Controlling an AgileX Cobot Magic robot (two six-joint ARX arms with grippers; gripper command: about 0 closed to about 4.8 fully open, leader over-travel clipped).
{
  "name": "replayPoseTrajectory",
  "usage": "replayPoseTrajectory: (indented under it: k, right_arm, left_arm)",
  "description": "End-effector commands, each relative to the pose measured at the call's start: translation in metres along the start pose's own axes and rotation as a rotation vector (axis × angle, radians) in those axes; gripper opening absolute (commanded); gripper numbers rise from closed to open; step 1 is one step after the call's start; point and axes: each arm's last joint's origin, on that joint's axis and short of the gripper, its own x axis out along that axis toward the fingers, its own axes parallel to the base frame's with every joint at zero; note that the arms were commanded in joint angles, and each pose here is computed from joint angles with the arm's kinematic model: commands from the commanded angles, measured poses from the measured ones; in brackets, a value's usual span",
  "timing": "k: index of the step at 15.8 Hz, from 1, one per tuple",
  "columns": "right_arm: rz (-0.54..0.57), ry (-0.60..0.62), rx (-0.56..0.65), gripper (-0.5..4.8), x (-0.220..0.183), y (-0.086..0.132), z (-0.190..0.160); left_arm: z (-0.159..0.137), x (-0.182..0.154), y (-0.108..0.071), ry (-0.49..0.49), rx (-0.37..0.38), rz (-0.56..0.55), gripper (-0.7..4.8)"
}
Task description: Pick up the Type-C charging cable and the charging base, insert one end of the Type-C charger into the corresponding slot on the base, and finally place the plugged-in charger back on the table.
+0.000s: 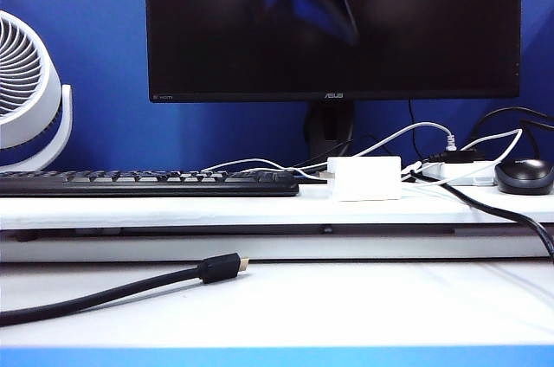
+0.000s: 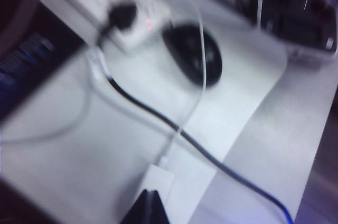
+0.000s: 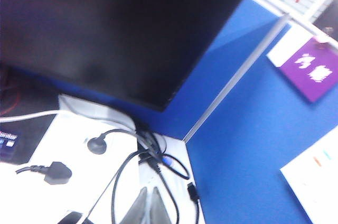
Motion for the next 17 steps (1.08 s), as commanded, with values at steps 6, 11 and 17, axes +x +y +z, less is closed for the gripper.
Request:
replayPoseTrajectory:
  k: [6,11,17]
  right_arm:
    - [0.474,-0.086,0.337,0.00,-0.051,-0.006,-0.063]
    - [0.557,-0.074,0.333,0.00,-0.054,0.039,-0.167]
    - [0.577,0.070,0.372,-0.01,-0.051,0.076,-0.245]
  left_arm:
    - [0.007,-0.266,-0.086,-0.456,0.125,0.204,0.12]
    - [-0.082,-0.379,-0.129,-0.455,0.139,0.340,0.12]
    - [-0.167,-0.402,-0.144,-0.469,0.049,0.371,0.12]
